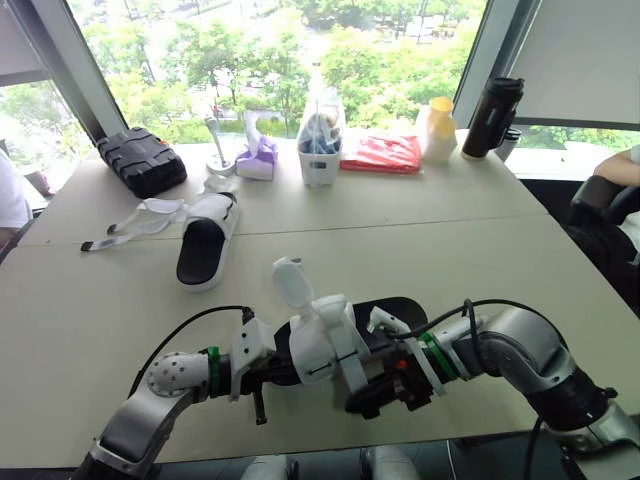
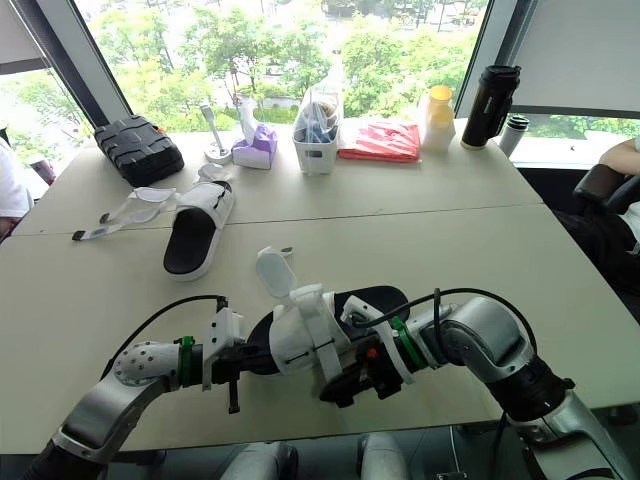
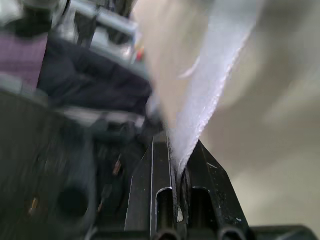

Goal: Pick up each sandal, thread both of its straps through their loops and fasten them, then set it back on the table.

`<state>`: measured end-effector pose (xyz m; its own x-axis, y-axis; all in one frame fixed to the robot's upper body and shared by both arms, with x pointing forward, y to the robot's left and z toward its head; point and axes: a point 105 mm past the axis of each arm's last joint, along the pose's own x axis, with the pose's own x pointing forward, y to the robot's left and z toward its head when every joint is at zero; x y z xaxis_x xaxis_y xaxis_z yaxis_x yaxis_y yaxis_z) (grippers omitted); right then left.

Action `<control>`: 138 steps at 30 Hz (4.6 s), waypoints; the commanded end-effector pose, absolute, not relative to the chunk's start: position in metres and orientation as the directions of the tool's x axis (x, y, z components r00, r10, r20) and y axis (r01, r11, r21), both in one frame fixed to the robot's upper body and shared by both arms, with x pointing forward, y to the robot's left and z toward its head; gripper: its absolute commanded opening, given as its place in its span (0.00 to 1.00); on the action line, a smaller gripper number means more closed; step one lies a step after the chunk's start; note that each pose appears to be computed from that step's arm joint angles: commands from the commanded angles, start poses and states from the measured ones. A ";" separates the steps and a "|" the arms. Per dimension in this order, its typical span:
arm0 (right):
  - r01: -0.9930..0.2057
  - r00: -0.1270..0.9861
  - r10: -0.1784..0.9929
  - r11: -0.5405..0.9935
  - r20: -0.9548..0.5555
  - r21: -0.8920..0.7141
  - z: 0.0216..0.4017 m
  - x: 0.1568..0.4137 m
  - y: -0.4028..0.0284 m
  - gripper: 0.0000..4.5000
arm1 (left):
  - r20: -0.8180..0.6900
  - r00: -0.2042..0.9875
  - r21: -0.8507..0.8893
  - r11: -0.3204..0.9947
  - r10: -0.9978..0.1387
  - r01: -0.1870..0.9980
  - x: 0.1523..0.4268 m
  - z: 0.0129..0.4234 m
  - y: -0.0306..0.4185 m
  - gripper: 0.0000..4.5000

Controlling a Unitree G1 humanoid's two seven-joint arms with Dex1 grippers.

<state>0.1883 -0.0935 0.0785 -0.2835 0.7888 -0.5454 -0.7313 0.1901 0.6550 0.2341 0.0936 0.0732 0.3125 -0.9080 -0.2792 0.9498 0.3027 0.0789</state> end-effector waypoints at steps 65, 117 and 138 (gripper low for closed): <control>-0.934 0.107 0.847 0.265 -0.521 0.239 0.153 0.355 -0.045 0.75 | -0.429 0.269 0.047 0.275 -0.862 0.960 0.238 0.032 0.098 0.00; -0.853 -0.140 0.932 0.058 -0.335 0.519 0.180 0.352 0.049 0.75 | -0.430 0.299 0.067 0.301 -0.852 0.951 0.240 0.035 0.100 0.00; -0.846 -0.111 0.974 0.013 -0.200 0.533 0.215 0.357 0.059 0.22 | -0.427 0.299 0.071 0.297 -0.854 0.952 0.241 0.034 0.098 0.00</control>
